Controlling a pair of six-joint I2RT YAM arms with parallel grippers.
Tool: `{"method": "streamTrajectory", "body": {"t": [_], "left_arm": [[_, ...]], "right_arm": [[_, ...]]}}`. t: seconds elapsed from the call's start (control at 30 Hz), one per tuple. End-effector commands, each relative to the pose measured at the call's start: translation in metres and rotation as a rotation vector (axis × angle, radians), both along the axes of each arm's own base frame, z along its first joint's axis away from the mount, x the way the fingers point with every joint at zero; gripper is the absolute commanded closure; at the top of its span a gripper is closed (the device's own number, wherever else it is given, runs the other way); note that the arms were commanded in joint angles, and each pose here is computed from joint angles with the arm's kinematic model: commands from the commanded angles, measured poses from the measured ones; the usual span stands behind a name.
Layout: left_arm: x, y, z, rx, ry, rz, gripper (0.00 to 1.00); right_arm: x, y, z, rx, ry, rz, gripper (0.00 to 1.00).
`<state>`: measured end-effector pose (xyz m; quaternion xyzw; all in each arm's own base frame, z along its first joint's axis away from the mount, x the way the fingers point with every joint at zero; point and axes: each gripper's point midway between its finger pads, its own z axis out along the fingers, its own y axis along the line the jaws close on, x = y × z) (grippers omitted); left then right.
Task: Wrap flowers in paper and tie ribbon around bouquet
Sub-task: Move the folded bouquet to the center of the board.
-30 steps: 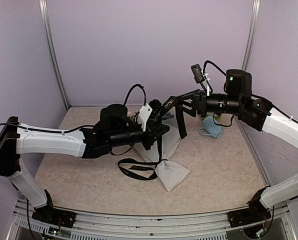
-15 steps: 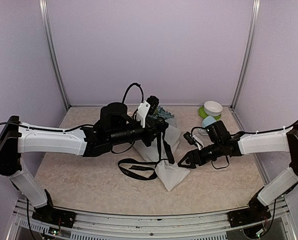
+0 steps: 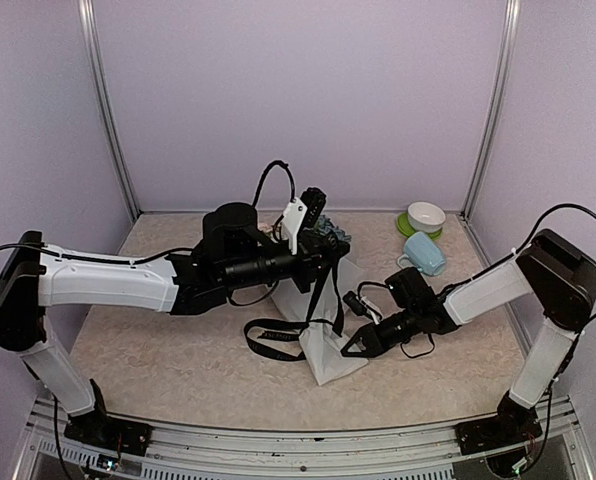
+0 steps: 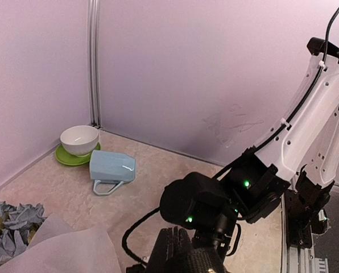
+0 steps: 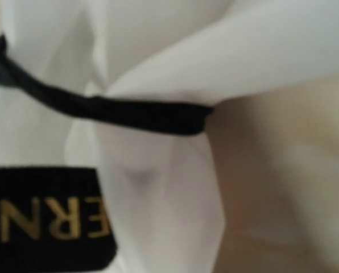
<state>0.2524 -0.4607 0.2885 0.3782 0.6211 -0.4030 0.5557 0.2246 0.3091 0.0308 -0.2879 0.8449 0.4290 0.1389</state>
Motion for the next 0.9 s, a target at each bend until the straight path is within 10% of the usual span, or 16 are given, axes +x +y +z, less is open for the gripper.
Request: {"method": "streamTrajectory", "body": {"t": [0.0,0.13,0.57,0.87], "left_arm": [[-0.012,-0.013,0.034,-0.097,-0.052,-0.085,1.0],[-0.003,0.003,0.008,-0.091,0.007,-0.059,1.0],[-0.001,-0.001,-0.032,-0.005,0.069,-0.073,1.0],[0.0,-0.008,-0.035,0.034,0.047,-0.046,1.0]], "right_arm": [[-0.027,0.022,0.002,0.06,0.013,0.055,0.92],[-0.033,0.029,0.01,0.104,0.033,0.045,0.81],[-0.001,-0.036,0.069,-0.16,-0.309,-0.139,0.01],[-0.027,-0.002,0.218,0.285,-0.672,0.047,0.0]]}}
